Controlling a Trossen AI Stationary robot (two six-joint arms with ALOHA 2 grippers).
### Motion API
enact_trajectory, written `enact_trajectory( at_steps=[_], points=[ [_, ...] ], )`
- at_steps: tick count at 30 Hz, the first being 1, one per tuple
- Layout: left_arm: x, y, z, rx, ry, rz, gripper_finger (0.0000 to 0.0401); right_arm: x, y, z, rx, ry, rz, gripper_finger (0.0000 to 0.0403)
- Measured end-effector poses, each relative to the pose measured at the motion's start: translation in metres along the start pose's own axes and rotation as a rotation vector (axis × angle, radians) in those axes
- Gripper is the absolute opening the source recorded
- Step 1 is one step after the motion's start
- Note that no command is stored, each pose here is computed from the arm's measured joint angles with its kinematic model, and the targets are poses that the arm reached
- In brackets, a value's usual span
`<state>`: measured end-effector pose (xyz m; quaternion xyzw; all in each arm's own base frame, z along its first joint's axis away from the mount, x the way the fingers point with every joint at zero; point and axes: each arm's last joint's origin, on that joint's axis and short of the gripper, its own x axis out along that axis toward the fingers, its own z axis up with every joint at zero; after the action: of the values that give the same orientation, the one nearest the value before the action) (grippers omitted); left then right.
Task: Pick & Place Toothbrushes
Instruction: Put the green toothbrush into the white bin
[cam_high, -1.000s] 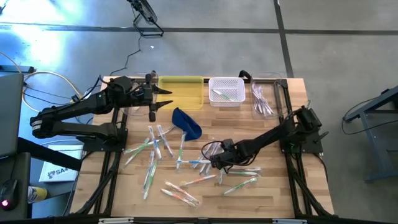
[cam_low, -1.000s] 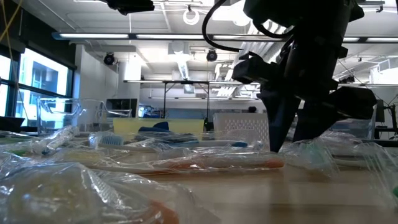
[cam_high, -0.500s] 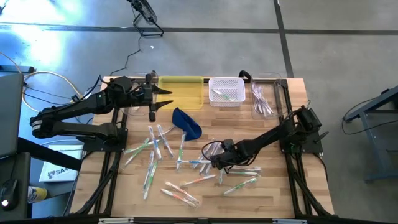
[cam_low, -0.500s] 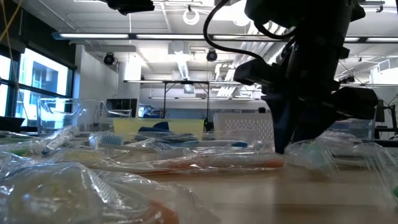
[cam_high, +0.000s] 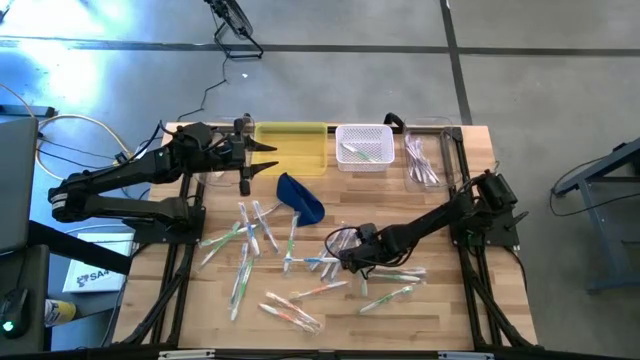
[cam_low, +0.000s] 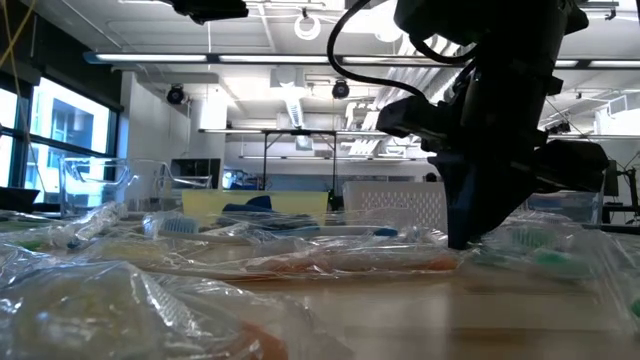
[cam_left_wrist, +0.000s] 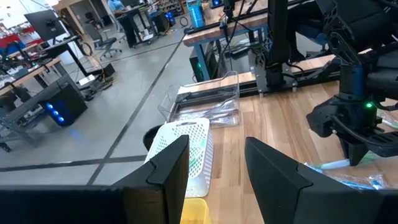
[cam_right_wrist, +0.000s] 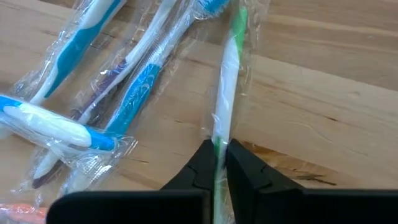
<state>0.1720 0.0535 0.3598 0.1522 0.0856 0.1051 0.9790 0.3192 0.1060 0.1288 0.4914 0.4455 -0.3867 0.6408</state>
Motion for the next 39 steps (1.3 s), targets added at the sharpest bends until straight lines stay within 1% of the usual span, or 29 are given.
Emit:
enact_trajectory(
  at_steps=[7, 16, 21, 27, 34, 39],
  points=[
    [0.000, -0.001, -0.003, -0.003, 0.035, -0.012, 0.0152, -0.013, 0.001, 0.003, -0.047, -0.015, 0.036, 0.0013],
    [0.000, -0.001, -0.004, -0.009, 0.041, -0.014, 0.0152, -0.057, 0.003, 0.013, -0.131, -0.106, 0.149, 0.0013],
    [0.000, -0.001, -0.004, -0.056, 0.041, -0.013, 0.0152, -0.079, 0.003, 0.017, -0.197, -0.150, 0.213, 0.0013],
    [0.000, -0.001, -0.004, -0.094, 0.041, -0.013, 0.0152, -0.102, 0.003, 0.026, -0.269, -0.241, 0.275, 0.0013],
    [0.000, -0.001, -0.004, -0.163, 0.041, -0.013, 0.0152, -0.120, 0.009, 0.033, -0.343, -0.444, 0.355, 0.0013],
    [0.000, -0.001, -0.004, -0.242, 0.039, -0.013, 0.0152, -0.141, 0.015, 0.037, -0.402, -0.541, 0.465, 0.0013]
  ],
)
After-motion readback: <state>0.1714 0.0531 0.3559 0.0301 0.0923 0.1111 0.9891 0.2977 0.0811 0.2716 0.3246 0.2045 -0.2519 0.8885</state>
